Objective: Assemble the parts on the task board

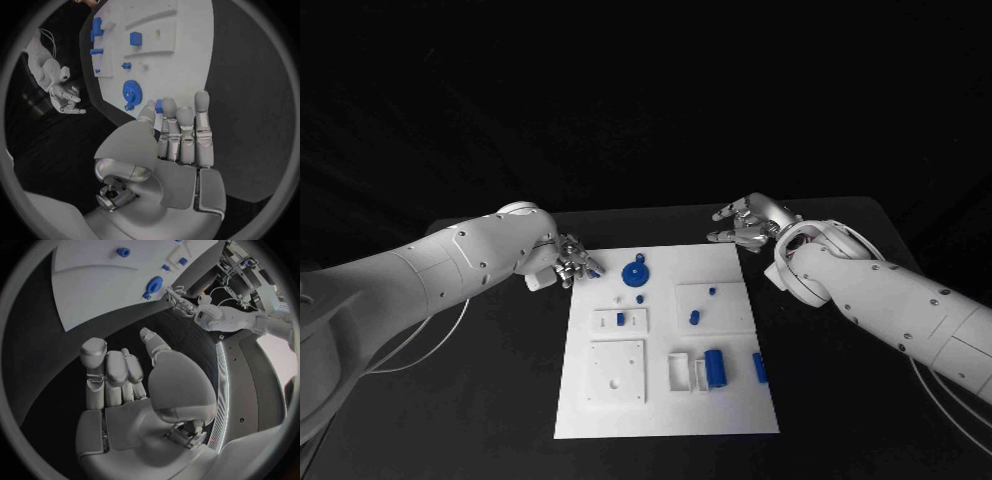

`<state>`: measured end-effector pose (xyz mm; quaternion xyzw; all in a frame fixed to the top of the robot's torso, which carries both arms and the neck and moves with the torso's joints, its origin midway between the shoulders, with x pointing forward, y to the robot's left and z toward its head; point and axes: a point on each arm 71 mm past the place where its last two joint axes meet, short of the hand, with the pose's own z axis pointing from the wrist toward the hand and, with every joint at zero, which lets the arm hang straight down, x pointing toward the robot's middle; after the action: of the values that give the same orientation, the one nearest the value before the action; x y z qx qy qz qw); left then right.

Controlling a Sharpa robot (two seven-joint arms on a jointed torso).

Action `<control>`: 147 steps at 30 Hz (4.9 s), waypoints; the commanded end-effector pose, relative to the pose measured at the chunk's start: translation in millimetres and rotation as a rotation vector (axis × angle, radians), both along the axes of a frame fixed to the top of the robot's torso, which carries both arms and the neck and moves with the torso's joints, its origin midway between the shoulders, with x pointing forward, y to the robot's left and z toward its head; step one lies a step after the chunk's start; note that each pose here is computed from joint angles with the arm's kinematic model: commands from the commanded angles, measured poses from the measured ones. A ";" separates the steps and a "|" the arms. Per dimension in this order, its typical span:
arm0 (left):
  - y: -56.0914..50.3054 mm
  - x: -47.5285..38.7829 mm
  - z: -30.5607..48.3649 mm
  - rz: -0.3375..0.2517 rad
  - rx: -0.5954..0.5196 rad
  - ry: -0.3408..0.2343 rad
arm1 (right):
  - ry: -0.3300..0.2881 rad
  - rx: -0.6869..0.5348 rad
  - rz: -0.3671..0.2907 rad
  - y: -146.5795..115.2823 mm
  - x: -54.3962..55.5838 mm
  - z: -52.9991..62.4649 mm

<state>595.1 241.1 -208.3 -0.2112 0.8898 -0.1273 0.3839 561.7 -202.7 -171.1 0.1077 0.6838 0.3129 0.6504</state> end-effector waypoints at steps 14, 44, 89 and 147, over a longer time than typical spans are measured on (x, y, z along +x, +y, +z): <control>-3.2 -28.8 6.3 0.045 -0.077 -0.036 | 0.006 -0.015 0.003 -3.7 -0.3 -0.5; -32.6 -86.9 -19.4 -0.062 0.049 -0.068 | 0.014 -0.016 0.002 -4.1 -0.2 -4.6; -46.6 -91.8 -38.6 -0.134 0.123 -0.120 | 0.017 -0.015 0.007 -2.2 -0.7 -5.7; -47.7 -95.4 -49.2 -0.181 0.124 -0.071 | 0.020 -0.015 0.009 -2.0 -0.8 -6.6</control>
<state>501.4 194.6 -254.6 -0.1118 0.8923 -0.1136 0.4225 561.2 -205.9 -177.2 0.1092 0.6903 0.3084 0.6454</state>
